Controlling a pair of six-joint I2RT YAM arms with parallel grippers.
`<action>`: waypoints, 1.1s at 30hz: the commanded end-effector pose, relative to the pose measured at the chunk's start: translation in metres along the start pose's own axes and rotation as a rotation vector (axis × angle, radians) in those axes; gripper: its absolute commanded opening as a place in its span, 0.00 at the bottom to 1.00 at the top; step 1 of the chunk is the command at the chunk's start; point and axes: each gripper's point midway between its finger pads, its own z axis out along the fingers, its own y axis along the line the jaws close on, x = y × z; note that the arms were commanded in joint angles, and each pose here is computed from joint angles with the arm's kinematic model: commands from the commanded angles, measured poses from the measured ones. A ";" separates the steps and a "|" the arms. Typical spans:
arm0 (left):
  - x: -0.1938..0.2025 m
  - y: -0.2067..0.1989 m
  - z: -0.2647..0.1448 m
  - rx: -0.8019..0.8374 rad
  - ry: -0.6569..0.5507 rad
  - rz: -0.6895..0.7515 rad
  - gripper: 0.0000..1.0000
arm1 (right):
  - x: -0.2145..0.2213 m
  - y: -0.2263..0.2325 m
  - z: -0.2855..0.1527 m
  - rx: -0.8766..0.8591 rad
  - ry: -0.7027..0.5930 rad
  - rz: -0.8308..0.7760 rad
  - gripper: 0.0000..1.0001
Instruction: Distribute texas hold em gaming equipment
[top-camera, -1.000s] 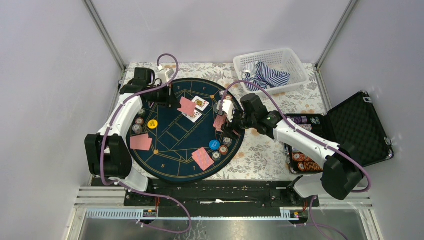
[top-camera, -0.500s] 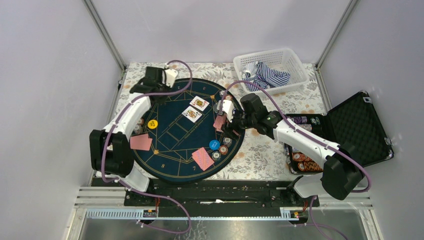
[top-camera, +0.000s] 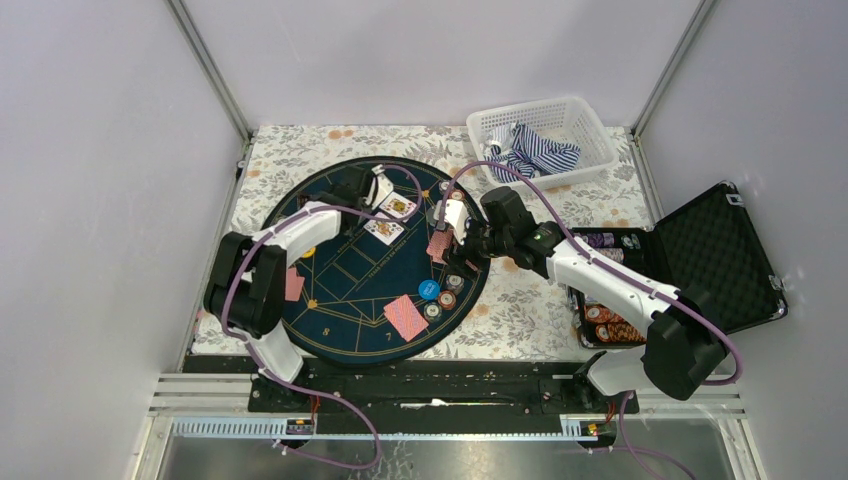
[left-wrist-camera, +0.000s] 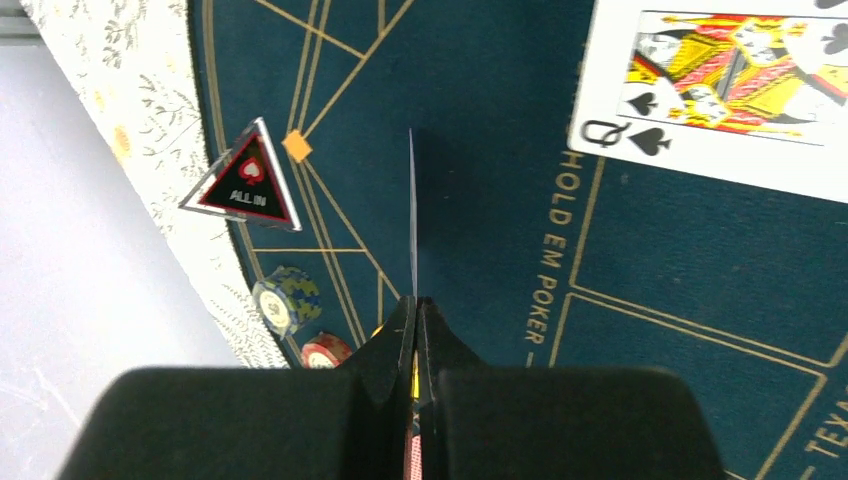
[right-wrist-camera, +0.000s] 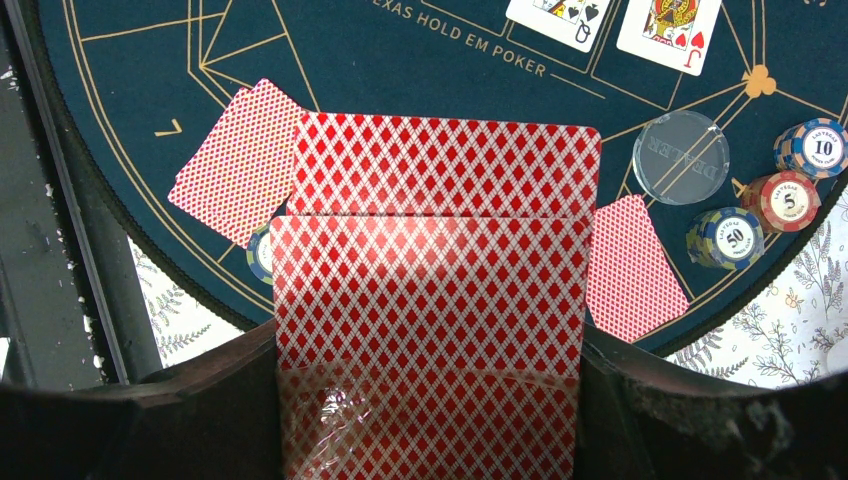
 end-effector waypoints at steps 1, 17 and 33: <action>-0.008 -0.019 -0.002 0.020 -0.024 -0.017 0.00 | -0.025 0.000 -0.004 0.005 -0.078 -0.041 0.00; 0.000 -0.087 -0.007 0.289 0.008 -0.030 0.00 | -0.026 0.000 -0.005 0.007 -0.082 -0.048 0.00; -0.005 -0.113 -0.003 0.362 -0.019 0.008 0.00 | -0.025 -0.001 -0.003 0.004 -0.076 -0.045 0.00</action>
